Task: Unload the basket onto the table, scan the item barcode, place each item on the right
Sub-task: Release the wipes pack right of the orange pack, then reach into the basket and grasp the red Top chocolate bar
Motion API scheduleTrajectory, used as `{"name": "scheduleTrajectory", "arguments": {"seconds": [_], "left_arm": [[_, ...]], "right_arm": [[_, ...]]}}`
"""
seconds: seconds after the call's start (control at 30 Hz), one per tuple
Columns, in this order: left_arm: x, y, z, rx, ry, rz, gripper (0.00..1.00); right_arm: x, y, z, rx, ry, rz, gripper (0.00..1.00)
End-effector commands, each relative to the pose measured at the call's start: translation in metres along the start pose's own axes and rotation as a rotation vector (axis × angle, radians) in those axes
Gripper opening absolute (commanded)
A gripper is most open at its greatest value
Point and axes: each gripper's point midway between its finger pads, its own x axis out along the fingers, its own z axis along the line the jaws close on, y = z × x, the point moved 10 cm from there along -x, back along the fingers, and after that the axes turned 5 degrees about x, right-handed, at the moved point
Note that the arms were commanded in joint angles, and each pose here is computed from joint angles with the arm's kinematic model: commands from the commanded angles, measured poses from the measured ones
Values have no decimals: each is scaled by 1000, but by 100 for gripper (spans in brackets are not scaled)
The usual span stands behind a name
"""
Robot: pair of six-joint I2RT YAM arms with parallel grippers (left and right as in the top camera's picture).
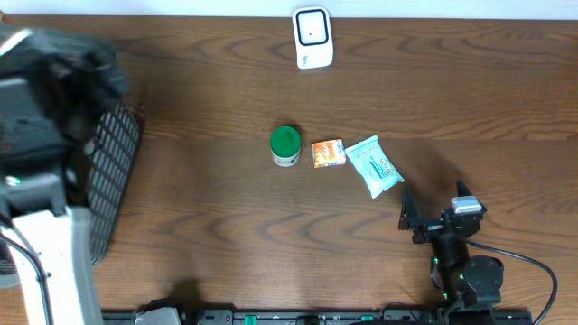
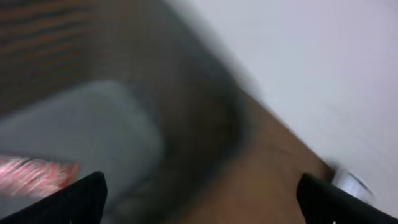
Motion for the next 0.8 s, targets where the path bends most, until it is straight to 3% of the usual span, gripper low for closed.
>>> {"name": "scheduleTrajectory", "arguments": {"seconds": [0.0,0.17,0.47,0.63,0.77], "left_arm": [[35,5,64,-373,-272,86,98],[70,12,116,-481,-446,185,99],[145,44,156,-521,-575,383,99],[174,68,176,-720,-695,441,91],[192,84,190,-786,-757,481,90]], "right_arm": [[0,0,-1,-11,5,0,99],[0,0,-1,-10,5,0,99],[0,0,-1,-11,5,0,99],[0,0,-1,-11,5,0,99],[0,0,-1,-11,5,0,99]]}}
